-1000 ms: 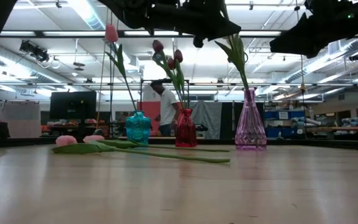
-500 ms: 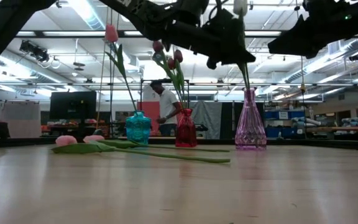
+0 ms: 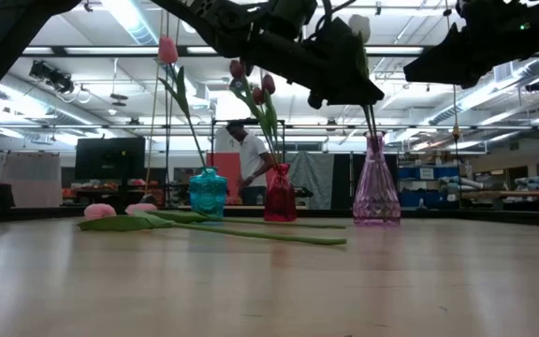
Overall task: Sort flowers into vase by color
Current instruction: Put the white flower into the pink vase, then put the top pink flower into the blue vase
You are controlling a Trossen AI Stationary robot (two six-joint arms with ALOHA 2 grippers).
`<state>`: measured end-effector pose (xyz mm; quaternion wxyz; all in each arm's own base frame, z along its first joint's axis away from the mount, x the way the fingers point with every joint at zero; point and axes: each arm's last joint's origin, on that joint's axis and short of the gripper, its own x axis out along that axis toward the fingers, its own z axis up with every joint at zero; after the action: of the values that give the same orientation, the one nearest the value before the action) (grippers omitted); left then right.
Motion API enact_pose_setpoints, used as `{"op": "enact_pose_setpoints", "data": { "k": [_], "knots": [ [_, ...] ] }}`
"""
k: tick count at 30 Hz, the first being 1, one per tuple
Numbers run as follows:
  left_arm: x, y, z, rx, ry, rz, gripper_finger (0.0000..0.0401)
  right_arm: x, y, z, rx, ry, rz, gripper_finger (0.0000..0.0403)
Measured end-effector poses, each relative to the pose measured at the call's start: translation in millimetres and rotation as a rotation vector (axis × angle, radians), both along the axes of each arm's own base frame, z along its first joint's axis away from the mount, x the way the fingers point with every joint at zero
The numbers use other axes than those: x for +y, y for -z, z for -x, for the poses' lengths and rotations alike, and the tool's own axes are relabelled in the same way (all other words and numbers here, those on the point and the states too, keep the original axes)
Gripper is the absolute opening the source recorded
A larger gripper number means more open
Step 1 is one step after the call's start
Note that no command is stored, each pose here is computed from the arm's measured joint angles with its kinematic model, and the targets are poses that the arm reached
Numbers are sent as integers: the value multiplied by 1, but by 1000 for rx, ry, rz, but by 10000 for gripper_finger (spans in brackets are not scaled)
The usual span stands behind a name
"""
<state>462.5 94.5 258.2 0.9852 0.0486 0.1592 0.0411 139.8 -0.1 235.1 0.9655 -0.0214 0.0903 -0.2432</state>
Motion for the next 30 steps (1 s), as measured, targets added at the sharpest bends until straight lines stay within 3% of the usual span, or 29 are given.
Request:
{"op": "enact_pose_setpoints", "data": {
  "k": [7, 23, 30],
  "knots": [
    [-1, -12, 10, 19, 7, -26, 177, 0, 2, 1, 19, 1, -1, 196],
    [14, 5, 35, 53, -18, -63, 179, -2, 7, 5, 89, 71, 45, 196],
    [-2, -1, 63, -18, -3, -79, 179, -3, 17, 6, 93, 87, 5, 196]
  ]
}}
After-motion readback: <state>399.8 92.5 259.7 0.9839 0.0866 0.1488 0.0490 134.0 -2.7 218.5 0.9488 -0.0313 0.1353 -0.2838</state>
